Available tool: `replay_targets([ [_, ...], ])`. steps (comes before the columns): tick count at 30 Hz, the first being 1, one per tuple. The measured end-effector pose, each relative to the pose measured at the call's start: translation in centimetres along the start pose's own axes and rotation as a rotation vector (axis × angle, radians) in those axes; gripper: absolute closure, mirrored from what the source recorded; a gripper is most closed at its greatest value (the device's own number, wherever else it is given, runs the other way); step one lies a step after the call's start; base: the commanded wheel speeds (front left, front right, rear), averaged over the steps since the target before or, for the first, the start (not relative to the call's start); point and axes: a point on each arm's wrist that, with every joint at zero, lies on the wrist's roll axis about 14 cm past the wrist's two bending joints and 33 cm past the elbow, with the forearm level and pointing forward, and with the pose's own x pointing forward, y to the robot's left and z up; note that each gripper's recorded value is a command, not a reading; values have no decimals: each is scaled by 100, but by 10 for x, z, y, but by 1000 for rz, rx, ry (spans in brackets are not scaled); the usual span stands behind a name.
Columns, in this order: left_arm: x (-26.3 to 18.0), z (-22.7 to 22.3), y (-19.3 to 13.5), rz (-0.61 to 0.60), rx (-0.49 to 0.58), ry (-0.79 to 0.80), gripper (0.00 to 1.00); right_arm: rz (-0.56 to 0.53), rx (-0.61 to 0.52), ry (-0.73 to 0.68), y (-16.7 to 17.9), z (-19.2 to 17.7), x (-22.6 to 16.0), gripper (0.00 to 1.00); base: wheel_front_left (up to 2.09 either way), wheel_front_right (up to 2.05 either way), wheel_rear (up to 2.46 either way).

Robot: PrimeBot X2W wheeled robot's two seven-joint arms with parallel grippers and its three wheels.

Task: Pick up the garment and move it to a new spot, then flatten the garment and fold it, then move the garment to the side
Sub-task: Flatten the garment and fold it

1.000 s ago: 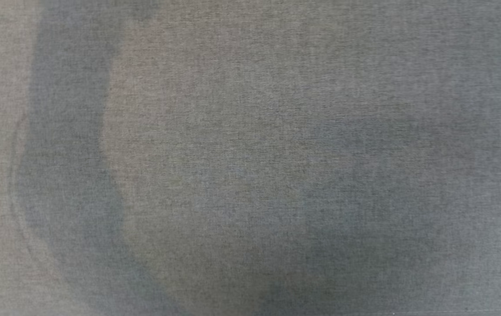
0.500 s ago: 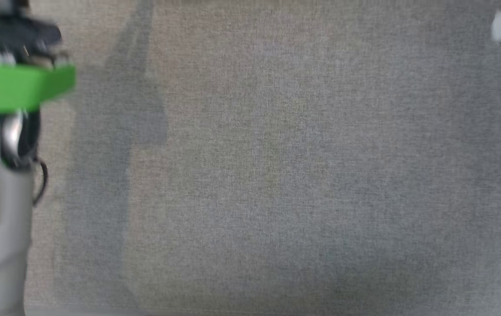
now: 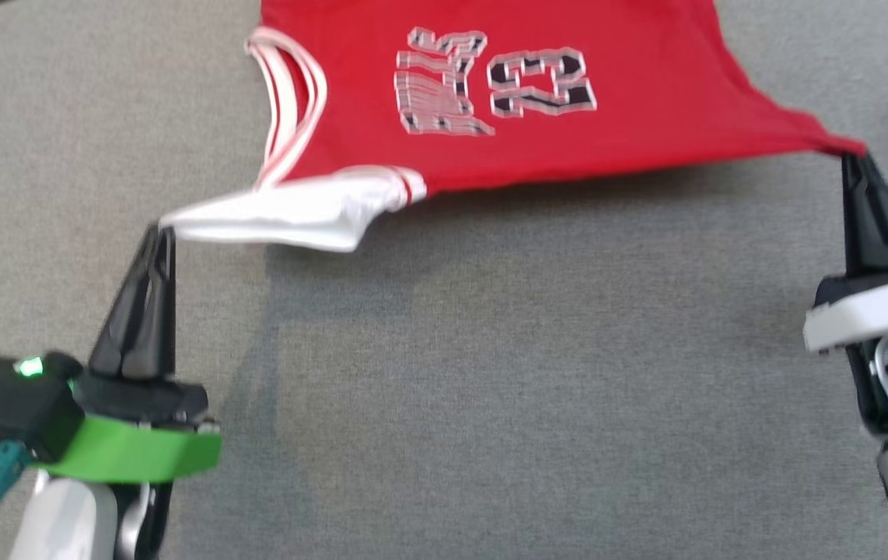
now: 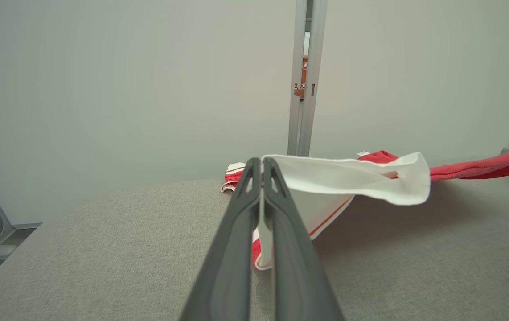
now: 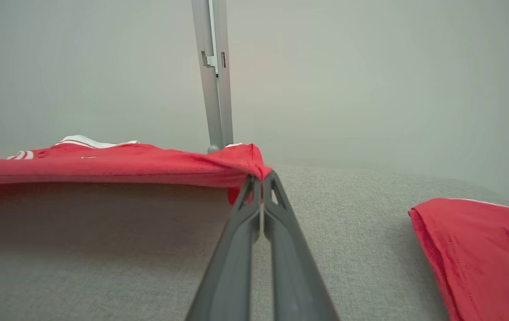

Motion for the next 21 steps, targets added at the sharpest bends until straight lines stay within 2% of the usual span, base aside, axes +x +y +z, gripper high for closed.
replay_targets([
  [5,-36,-1,-11,20,-20,26,100,-40,18,-2,-4,9,-39,100,0,0,0],
  [12,-61,5,-23,50,-60,15,100,-99,33,10,-13,10,-85,100,0,0,0],
  [21,-62,-5,-35,28,-59,45,100,-92,19,80,-9,-10,-103,100,0,0,0],
])
